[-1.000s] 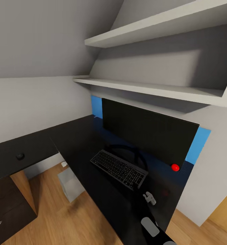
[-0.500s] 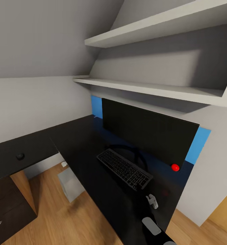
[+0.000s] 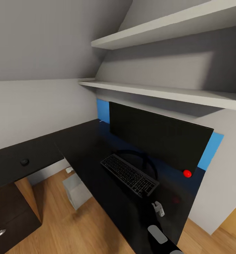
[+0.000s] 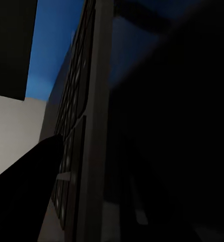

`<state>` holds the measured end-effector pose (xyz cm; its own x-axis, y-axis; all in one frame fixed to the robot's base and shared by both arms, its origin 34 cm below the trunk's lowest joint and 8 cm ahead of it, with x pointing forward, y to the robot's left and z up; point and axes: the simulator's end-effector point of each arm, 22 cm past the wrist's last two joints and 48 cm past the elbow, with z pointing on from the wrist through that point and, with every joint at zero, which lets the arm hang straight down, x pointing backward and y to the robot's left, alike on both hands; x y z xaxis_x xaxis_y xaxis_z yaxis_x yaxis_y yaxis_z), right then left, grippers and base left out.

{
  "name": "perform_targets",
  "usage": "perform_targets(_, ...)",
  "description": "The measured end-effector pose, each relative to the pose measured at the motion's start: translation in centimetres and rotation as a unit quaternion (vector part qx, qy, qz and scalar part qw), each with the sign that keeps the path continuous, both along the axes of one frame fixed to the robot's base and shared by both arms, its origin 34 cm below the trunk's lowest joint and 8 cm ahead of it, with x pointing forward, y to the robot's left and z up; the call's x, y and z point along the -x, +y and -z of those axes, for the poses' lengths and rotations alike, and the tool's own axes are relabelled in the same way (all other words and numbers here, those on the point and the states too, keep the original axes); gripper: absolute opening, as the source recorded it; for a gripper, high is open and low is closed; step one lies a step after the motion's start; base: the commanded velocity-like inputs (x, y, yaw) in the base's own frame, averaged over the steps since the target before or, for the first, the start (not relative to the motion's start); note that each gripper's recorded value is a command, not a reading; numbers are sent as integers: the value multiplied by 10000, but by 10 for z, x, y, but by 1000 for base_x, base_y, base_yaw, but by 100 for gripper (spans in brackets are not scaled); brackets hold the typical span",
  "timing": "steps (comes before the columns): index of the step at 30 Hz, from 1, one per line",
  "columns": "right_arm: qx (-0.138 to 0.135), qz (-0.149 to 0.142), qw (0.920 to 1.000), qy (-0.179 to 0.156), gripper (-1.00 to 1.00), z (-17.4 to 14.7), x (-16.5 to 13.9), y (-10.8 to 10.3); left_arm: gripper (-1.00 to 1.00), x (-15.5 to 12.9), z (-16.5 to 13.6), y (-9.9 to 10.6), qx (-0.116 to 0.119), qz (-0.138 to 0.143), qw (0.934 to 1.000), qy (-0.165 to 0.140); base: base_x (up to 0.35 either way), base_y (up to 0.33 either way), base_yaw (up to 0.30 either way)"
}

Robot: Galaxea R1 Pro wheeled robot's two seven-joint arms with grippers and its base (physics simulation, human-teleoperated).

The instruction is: In the bedroom, organize the workspace by keeping the computer under the desk, ensuring the monitor is on the desk, placing the keyboard on the desk next to the monitor, placing the mouse on the desk next to the keyboard, moving the folder from the swivel chair onto the desk next to the mouse, stacking the notebook on top of the folder with the pen on top of the notebook, and positioning the swivel chair next to the desk.

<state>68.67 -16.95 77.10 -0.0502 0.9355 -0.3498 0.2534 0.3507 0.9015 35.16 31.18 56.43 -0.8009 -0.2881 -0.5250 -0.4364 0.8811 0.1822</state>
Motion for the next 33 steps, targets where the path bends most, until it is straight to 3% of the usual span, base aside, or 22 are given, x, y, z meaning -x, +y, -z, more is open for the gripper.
perform_targets(33,1,-3,10000,-5,-100,0,0,0,100,0,0,0,2,1,10000,7,26,38,0)
